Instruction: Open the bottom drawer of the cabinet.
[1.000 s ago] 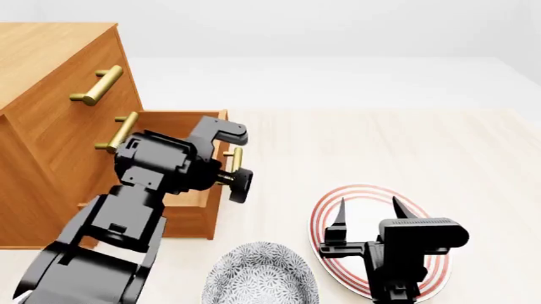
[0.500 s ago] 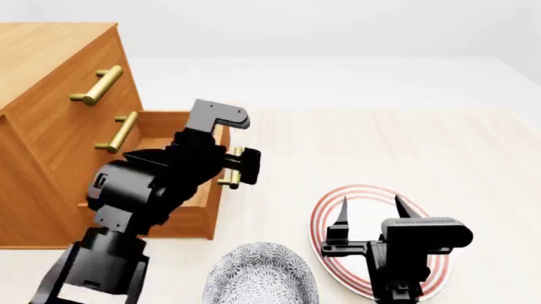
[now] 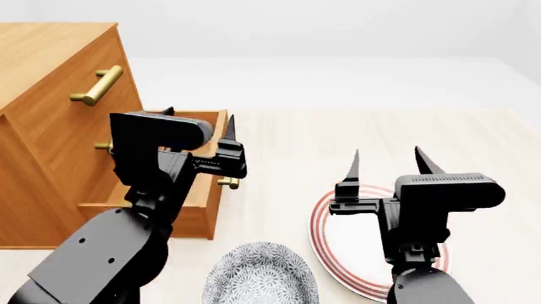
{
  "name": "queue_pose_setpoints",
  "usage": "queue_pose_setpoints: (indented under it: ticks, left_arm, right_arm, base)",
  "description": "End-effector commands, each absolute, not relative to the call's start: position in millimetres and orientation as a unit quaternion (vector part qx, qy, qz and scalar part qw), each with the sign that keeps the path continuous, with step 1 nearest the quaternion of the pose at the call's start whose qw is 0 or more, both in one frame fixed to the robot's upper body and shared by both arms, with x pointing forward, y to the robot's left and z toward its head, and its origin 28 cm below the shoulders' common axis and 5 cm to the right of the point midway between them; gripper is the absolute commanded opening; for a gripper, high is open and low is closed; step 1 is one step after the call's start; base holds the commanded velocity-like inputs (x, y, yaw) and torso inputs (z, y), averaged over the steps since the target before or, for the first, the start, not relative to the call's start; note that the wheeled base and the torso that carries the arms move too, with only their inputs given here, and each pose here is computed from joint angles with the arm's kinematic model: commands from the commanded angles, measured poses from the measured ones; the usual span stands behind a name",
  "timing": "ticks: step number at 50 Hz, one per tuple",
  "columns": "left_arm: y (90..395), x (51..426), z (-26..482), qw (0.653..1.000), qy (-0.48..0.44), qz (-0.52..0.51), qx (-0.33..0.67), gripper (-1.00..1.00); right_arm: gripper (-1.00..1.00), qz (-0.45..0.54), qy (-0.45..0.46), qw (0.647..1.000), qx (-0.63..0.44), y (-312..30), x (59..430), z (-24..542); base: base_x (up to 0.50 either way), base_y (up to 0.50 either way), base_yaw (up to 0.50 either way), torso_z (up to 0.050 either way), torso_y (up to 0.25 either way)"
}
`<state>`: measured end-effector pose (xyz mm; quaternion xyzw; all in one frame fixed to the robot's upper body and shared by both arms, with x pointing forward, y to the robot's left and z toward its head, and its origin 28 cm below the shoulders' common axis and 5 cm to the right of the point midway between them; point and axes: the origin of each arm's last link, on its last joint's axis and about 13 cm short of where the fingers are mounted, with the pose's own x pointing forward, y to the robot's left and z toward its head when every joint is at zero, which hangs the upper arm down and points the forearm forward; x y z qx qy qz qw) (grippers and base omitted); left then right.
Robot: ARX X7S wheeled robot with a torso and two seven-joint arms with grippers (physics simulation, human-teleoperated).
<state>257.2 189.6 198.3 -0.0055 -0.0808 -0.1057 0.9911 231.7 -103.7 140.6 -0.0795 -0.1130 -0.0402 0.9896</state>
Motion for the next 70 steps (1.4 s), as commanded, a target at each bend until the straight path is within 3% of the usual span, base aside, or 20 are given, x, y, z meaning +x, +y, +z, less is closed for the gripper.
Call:
queue_pose_setpoints:
  ticks: [1, 39, 70]
  left_arm:
    - [191, 240, 207, 0.985, -0.139, -0.099, 0.009, 1.00]
    - [190, 219, 298, 0.943, -0.327, -0.052, 0.026, 1.00]
    - [191, 217, 290, 0.940, -0.336, -0.052, 0.020, 1.00]
  right_arm:
    - [1.00, -0.050, -0.196, 0.975, -0.095, -105, 237, 197]
    - [1.00, -0.041, -0.384, 0.909, -0.155, -91, 197, 293]
    - [1.00, -0.029, -0.397, 0.904, -0.154, -88, 192, 298]
  base:
    - [0.00, 0.00, 0.00, 0.000, 0.000]
    - [0.00, 0.00, 0.00, 0.000, 0.000]
    - [0.00, 0.00, 0.00, 0.000, 0.000]
